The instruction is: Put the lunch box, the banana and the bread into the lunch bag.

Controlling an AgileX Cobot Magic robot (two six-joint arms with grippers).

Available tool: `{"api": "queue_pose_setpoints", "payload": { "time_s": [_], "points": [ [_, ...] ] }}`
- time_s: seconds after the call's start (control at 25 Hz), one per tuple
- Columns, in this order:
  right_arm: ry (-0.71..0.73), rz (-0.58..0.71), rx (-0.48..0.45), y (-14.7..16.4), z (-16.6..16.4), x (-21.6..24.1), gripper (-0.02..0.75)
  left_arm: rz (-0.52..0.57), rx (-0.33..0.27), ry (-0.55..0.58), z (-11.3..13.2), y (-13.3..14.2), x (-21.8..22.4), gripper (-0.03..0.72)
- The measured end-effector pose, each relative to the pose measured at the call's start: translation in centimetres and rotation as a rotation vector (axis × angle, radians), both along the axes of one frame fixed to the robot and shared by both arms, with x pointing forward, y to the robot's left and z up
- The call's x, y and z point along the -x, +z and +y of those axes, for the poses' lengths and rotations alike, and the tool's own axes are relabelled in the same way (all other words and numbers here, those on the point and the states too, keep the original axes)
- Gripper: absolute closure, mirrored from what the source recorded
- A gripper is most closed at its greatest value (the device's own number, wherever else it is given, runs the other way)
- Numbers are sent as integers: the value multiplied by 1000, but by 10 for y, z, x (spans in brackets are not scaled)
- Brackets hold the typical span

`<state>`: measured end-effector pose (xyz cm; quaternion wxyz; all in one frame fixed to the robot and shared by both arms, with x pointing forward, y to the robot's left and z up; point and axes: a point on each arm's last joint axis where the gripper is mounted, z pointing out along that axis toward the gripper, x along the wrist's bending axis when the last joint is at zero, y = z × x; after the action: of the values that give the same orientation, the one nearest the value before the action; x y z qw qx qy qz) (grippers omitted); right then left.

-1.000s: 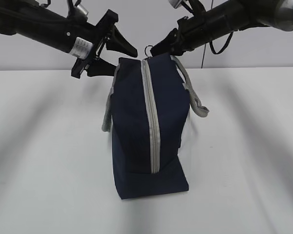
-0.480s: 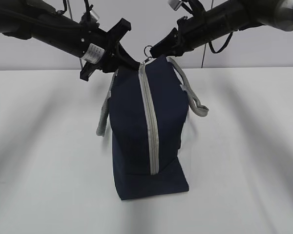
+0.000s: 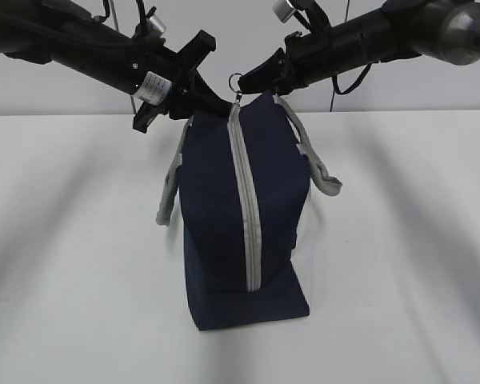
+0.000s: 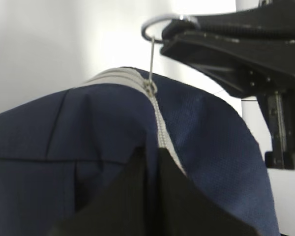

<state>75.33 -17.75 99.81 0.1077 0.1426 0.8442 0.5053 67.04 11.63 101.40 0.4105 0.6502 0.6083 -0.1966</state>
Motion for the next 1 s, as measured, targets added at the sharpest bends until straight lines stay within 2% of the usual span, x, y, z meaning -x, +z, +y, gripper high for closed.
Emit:
{"api": "queue_pose_setpoints", "payload": {
  "time_s": [0.4, 0.68, 1.0],
  "points": [
    [-39, 1, 1, -5, -1, -4, 754, -50, 25, -43, -2, 11, 4, 679],
    [-26, 89, 78, -29, -4, -3, 754, -107, 15, -71, -1, 28, 11, 680],
    [0, 129, 127, -32, -8, 0, 754, -114, 18, -86, -3, 29, 13, 680]
  ]
}}
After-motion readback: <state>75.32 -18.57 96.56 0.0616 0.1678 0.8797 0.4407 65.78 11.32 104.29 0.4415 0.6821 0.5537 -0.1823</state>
